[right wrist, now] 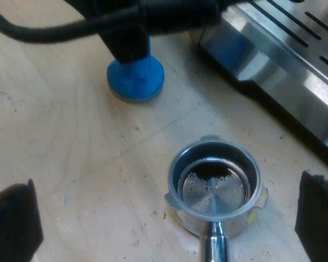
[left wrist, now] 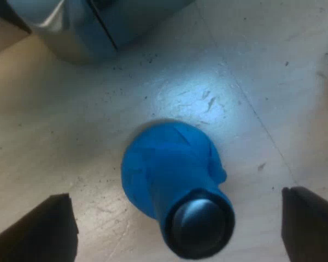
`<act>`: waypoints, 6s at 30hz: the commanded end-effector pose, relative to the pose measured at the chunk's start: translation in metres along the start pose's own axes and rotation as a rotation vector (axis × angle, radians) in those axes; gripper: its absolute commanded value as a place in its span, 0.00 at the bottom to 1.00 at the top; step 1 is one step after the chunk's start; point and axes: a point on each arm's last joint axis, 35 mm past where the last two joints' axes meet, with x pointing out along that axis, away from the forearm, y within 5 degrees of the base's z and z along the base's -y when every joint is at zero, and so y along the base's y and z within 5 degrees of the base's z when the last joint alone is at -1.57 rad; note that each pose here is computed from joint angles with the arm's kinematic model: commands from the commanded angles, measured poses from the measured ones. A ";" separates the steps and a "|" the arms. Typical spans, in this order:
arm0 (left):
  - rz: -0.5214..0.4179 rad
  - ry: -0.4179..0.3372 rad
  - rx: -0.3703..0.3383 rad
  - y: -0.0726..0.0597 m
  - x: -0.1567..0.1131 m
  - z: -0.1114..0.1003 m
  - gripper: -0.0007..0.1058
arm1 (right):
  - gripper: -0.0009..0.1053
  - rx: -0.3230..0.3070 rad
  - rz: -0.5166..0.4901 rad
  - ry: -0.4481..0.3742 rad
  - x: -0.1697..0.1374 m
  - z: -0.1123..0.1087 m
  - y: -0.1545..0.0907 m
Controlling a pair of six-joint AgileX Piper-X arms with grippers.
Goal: Grind coffee beans and then tamp
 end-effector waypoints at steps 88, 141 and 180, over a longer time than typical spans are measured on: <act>-0.134 -0.048 0.423 -0.116 -0.009 0.014 0.01 | 0.92 0.066 -0.074 0.038 -0.024 -0.049 0.001; -0.126 0.097 0.405 -0.113 0.030 0.012 0.01 | 0.92 0.064 -0.074 0.038 -0.024 -0.049 0.001; 0.000 -0.085 -0.030 -0.008 -0.055 0.008 0.01 | 0.92 0.083 0.001 -0.111 -0.003 0.016 -0.006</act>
